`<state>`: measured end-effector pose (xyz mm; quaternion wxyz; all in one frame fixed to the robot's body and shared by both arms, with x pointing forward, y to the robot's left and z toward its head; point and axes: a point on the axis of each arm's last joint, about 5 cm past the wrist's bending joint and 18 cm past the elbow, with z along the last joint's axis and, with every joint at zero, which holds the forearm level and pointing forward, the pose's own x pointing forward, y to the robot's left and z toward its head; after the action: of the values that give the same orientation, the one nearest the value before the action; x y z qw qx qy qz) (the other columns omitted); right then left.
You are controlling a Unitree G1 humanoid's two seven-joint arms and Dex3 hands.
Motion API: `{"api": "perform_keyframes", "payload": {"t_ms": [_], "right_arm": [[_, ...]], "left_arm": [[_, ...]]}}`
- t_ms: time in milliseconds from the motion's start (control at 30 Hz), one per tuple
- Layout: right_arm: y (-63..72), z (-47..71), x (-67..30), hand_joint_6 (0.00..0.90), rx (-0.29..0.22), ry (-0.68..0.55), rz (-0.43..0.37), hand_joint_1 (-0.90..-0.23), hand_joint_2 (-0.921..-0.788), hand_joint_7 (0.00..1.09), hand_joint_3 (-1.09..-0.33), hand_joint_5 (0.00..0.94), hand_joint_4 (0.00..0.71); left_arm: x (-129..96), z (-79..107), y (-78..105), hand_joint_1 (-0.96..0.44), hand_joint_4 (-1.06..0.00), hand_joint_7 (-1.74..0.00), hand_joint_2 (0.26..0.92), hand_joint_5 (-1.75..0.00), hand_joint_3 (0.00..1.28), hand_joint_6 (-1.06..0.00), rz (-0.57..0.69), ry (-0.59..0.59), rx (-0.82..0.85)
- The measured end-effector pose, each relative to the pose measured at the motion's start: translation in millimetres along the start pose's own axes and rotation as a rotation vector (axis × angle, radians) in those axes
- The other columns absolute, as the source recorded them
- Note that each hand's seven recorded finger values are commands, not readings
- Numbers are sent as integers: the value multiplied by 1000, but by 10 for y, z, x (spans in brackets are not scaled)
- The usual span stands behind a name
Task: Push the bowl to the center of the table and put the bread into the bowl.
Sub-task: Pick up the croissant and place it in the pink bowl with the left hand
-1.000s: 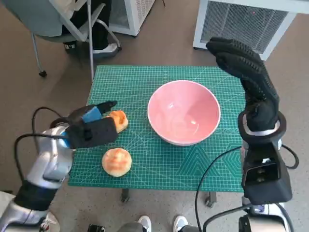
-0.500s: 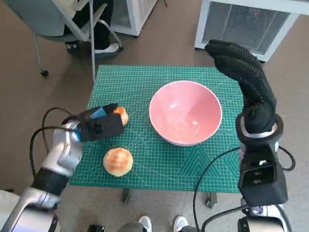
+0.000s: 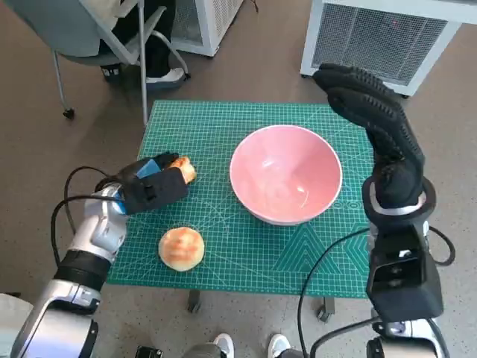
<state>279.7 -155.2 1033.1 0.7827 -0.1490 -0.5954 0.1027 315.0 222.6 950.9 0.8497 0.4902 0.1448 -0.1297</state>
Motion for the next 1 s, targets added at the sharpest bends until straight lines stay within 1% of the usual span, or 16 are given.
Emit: {"api": "perform_keyframes", "payload": {"t_ms": [133,267,467,533,700,833,1000], "right_arm": [[4,1,-9,-1,2,4,1,-587,-921,709,-762,10,324],[8,0,-11,-1,6,6,0,-588,-921,709,-760,8,321],[16,0,-10,-1,17,5,-6,-592,-921,709,-759,7,320],[18,0,-10,-1,19,5,-6,-589,-921,709,-759,7,320],[21,0,-12,-1,20,6,-5,-585,-921,709,-761,7,321],[22,0,-18,-1,21,8,-6,-586,-921,709,-762,7,321],[28,-1,-27,-1,23,12,-7,-582,-921,709,-764,7,321]], "left_arm": [[-51,9,9,-1,-627,-1208,921,-1293,149,-511,11,-56,-23],[-128,78,74,1,-627,-1216,921,-1294,149,-512,47,-129,-42],[-308,302,321,3,-651,-1166,921,-1272,117,-560,175,-265,-48],[-401,403,425,3,-656,-1150,920,-1267,107,-576,243,-321,-49],[-582,619,607,3,-692,-1103,920,-1219,64,-633,384,-437,-45],[-694,804,683,2,-717,-1079,918,-1192,46,-658,477,-535,-44],[-771,1009,694,1,-737,-1080,915,-1158,36,-671,528,-653,-40]]}}
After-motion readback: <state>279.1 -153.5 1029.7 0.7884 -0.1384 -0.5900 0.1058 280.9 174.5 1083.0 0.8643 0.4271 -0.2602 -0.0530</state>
